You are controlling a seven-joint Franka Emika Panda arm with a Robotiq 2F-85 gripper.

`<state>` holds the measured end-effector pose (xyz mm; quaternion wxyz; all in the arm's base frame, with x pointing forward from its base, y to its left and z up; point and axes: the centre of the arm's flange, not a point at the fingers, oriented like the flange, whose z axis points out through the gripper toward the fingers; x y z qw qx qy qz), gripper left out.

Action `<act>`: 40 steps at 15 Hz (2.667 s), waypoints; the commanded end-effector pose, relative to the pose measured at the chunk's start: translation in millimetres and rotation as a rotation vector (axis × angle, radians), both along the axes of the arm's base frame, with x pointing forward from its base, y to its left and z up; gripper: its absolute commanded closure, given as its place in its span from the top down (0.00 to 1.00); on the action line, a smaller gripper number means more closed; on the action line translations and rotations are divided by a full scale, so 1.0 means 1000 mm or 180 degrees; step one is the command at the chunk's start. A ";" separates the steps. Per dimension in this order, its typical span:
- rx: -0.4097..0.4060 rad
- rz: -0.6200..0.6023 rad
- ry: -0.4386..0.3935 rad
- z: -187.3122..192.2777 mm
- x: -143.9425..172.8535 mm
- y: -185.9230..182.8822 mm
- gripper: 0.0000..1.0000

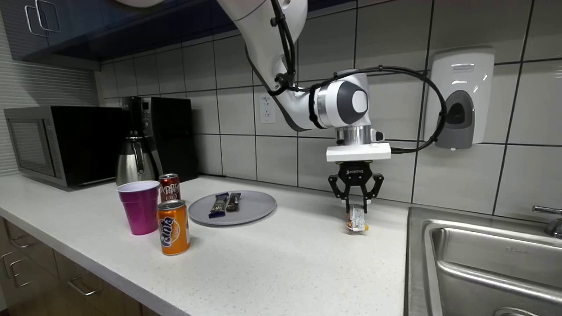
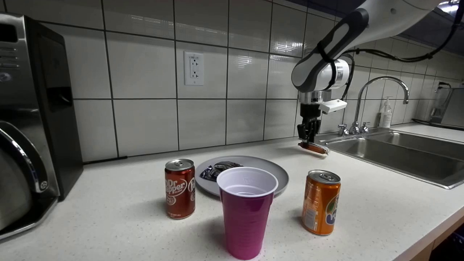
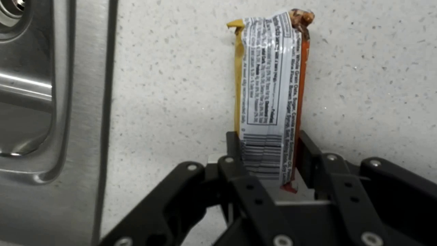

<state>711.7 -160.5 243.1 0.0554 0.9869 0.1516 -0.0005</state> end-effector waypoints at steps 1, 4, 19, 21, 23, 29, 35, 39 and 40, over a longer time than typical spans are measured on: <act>-0.0071 -0.0021 -0.0034 0.013 -0.002 0.031 0.18; -0.0086 0.0027 -0.0018 0.013 0.004 0.060 0.18; -0.0355 0.0463 -0.0092 0.022 0.012 0.191 0.18; -0.0366 0.0546 -0.0100 0.024 0.011 0.204 0.18; -0.0379 0.0622 -0.0104 0.025 0.012 0.216 0.18; -0.0399 0.0794 -0.0107 0.028 0.011 0.255 0.18; -0.0405 0.0956 -0.0102 0.029 0.008 0.289 0.18; -0.0375 0.1007 -0.0088 0.026 0.006 0.301 0.18; -0.0374 0.1012 -0.0086 0.025 0.005 0.303 0.18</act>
